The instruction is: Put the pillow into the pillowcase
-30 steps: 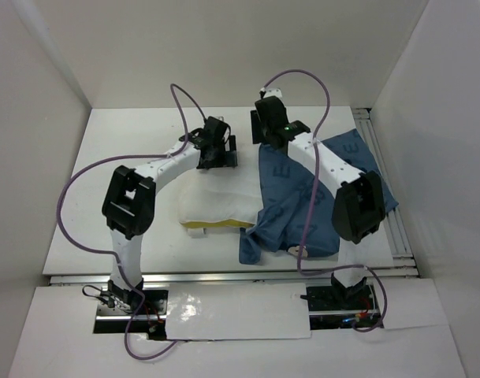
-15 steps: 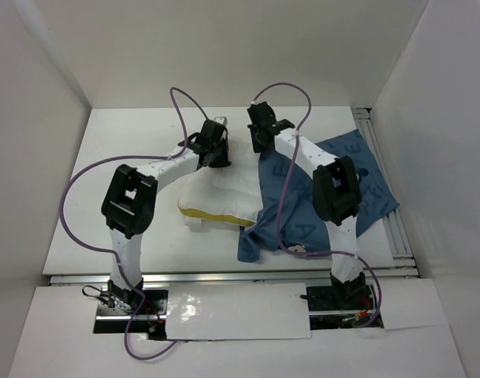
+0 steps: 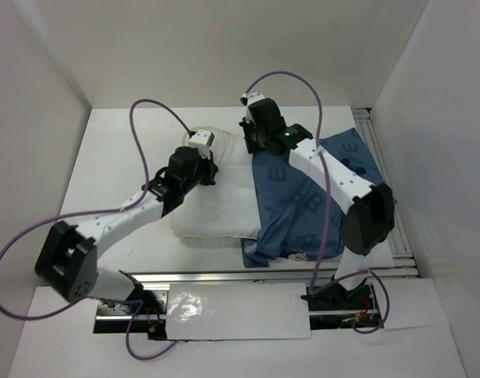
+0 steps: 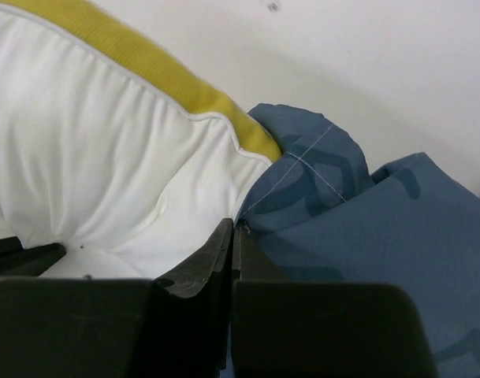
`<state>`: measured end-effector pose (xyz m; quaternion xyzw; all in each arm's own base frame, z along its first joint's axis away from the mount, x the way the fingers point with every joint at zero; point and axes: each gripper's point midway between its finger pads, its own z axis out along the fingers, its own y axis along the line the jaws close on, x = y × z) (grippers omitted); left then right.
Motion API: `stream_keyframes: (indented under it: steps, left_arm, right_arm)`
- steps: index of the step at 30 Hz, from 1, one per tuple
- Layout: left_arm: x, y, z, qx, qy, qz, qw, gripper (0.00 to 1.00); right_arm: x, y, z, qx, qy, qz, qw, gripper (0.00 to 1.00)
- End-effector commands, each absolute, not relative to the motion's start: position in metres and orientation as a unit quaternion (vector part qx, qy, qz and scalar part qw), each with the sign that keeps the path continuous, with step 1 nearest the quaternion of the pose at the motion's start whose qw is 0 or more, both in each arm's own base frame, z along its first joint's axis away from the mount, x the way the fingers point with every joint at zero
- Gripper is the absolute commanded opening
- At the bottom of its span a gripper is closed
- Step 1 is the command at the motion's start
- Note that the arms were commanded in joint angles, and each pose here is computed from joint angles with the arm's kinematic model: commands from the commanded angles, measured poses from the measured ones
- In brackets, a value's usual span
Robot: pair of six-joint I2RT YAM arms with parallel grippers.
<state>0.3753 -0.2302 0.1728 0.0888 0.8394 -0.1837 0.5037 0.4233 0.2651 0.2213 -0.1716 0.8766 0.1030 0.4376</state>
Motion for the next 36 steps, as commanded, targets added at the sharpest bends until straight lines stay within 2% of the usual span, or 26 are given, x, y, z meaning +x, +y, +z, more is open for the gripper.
stream_keyframes:
  steps: [1, 9, 14, 16, 19, 25, 28, 29, 31, 36]
  left_arm:
    - [0.360, -0.231, 0.297, 0.100, 0.707, -0.232, 0.660, 0.00]
    - [0.309, -0.211, 0.372, 0.125, 0.610, -0.260, 0.738, 0.00]
    - [0.301, -0.214, 0.382, 0.131, 0.600, -0.275, 0.740, 0.00]
    - [0.302, -0.217, 0.381, 0.130, 0.600, -0.283, 0.737, 0.00]
    - [0.306, -0.221, 0.369, 0.124, 0.613, -0.290, 0.724, 0.00]
    - [0.316, -0.207, 0.343, 0.062, 0.654, -0.270, 0.704, 0.00]
    - [0.322, -0.200, 0.313, 0.016, 0.689, -0.261, 0.676, 0.00]
    - [0.323, -0.195, 0.302, 0.001, 0.701, -0.249, 0.668, 0.00]
    - [0.322, -0.188, 0.284, -0.025, 0.714, -0.243, 0.656, 0.00]
    - [0.322, -0.179, 0.256, -0.052, 0.747, -0.218, 0.626, 0.00]
  right_arm:
    - [0.399, 0.302, 0.323, -0.203, 0.787, 0.218, 0.540, 0.00]
    - [0.360, 0.322, 0.376, -0.237, 0.729, 0.279, 0.579, 0.00]
    - [0.341, 0.342, 0.393, -0.273, 0.699, 0.327, 0.574, 0.00]
    - [0.331, 0.354, 0.396, -0.288, 0.689, 0.349, 0.566, 0.03]
    - [0.330, 0.357, 0.393, -0.283, 0.692, 0.351, 0.564, 0.07]
    - [0.343, 0.327, 0.389, -0.219, 0.713, 0.306, 0.592, 0.03]
    - [0.342, 0.320, 0.384, -0.204, 0.726, 0.298, 0.585, 0.08]
    - [0.345, 0.313, 0.377, -0.191, 0.736, 0.289, 0.582, 0.08]
    - [0.352, 0.298, 0.349, -0.157, 0.770, 0.260, 0.561, 0.00]
    - [0.359, 0.283, 0.299, -0.132, 0.820, 0.221, 0.511, 0.00]
